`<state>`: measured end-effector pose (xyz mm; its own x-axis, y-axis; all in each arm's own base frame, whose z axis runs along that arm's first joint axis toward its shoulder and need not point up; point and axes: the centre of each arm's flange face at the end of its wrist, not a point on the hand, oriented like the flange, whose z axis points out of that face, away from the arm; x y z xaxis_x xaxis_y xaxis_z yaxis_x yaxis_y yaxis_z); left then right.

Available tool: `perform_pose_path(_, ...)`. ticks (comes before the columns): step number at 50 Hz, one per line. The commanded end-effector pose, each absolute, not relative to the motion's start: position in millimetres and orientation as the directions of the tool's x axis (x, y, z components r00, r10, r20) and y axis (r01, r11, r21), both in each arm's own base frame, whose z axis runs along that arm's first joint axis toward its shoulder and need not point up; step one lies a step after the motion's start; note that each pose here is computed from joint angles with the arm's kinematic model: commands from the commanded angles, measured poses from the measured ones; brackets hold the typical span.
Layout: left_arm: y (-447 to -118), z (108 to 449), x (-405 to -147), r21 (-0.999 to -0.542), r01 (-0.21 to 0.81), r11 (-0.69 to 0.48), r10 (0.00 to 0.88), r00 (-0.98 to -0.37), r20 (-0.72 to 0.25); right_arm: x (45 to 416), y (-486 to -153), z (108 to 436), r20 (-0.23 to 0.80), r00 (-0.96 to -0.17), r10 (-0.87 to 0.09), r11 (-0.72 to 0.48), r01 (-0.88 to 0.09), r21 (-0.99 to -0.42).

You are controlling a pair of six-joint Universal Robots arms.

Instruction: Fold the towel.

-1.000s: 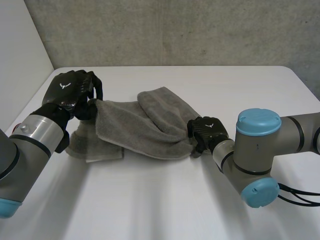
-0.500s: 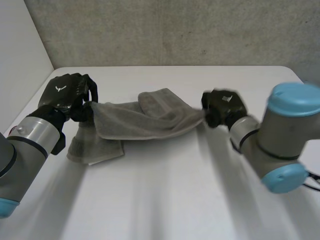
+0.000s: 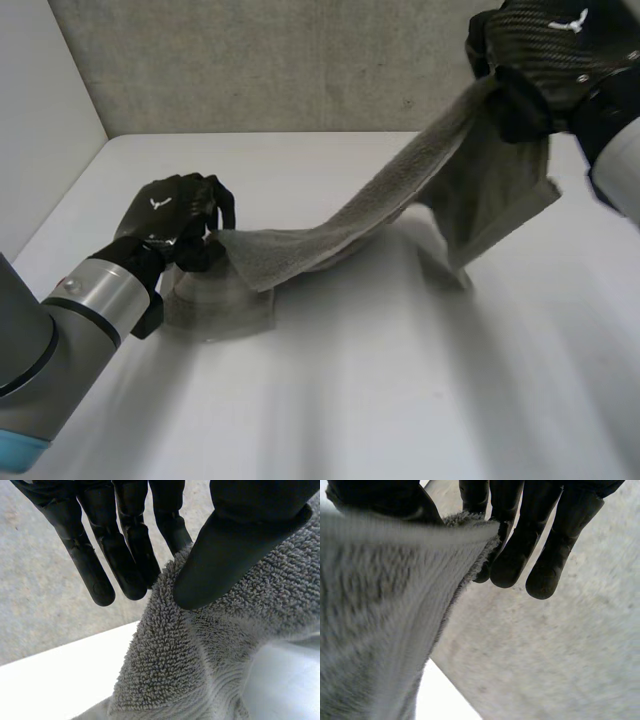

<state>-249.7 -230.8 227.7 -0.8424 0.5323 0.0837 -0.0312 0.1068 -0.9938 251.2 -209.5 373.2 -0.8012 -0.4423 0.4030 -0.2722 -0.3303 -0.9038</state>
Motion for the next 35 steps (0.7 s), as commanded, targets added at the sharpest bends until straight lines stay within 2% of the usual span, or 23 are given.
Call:
perform_pose_path(1, -234, 217, -253, -0.975, 0.018, 0.221, 0.527, -0.844, 0.104, 250, -212, 340, 0.586, -0.666, -0.461, -0.237, -0.545, -0.805)
perform_pose_path(4, -242, 207, -256, -0.958, 0.044, 0.283, 0.52, -0.846, 0.115, 252, -218, 324, 0.589, -0.641, -0.493, -0.192, -0.58, -0.792)
perform_pose_path(6, -249, 201, -258, -0.95, 0.054, 0.309, 0.516, -0.848, 0.12, 260, -228, 295, 0.582, -0.6, -0.549, -0.135, -0.624, -0.77)
perform_pose_path(7, -255, 195, -261, -0.941, 0.069, 0.33, 0.515, -0.849, 0.118, 260, -228, 295, 0.582, -0.6, -0.549, -0.134, -0.624, -0.77)
perform_pose_path(9, -263, 190, -264, -0.938, 0.087, 0.335, 0.518, -0.849, 0.106, 265, -237, 272, 0.568, -0.578, -0.587, -0.095, -0.647, -0.757)
perform_pose_path(13, -283, 185, -271, -0.945, 0.134, 0.297, 0.529, -0.847, 0.046, 270, -249, 254, 0.558, -0.574, -0.599, -0.077, -0.653, -0.754)
perform_pose_path(15, -305, 180, -280, -0.953, 0.182, 0.241, 0.546, -0.838, -0.022, 276, -262, 244, 0.564, -0.591, -0.577, -0.092, -0.638, -0.764)
perform_pose_path(16, -305, 180, -280, -0.953, 0.182, 0.241, 0.546, -0.838, -0.022, 276, -263, 244, 0.564, -0.591, -0.577, -0.093, -0.638, -0.764)
perform_pose_path(18, -334, 177, -293, -0.962, 0.221, 0.158, 0.546, -0.831, -0.101, 279, -278, 239, 0.588, -0.628, -0.51, -0.129, -0.62, -0.774)
perform_pose_path(19, -334, 177, -293, -0.963, 0.221, 0.157, 0.546, -0.831, -0.102, 279, -278, 239, 0.588, -0.628, -0.51, -0.129, -0.62, -0.774)
perform_pose_path(21, -362, 175, -299, -0.966, 0.238, 0.099, 0.502, -0.851, -0.158, 279, -291, 236, 0.609, -0.667, -0.429, -0.159, -0.607, -0.778)
perform_pose_path(22, -362, 175, -299, -0.966, 0.238, 0.098, 0.501, -0.851, -0.158, 279, -296, 234, 0.617, -0.678, -0.399, -0.17, -0.607, -0.777)
perform_pose_path(25, -388, 164, -306, -0.969, 0.241, 0.064, 0.439, -0.878, -0.189, 279, -302, 228, 0.622, -0.694, -0.363, -0.184, -0.601, -0.778)
perform_pose_path(31, -389, 151, -308, -0.963, 0.256, 0.085, 0.448, -0.873, -0.193, 279, -303, 217, 0.623, -0.692, -0.365, -0.179, -0.604, -0.776)
perform_pose_path(35, -369, 150, -305, -0.953, 0.274, 0.129, 0.47, -0.863, -0.184, 279, -302, 208, 0.623, -0.684, -0.38, -0.162, -0.614, -0.773)
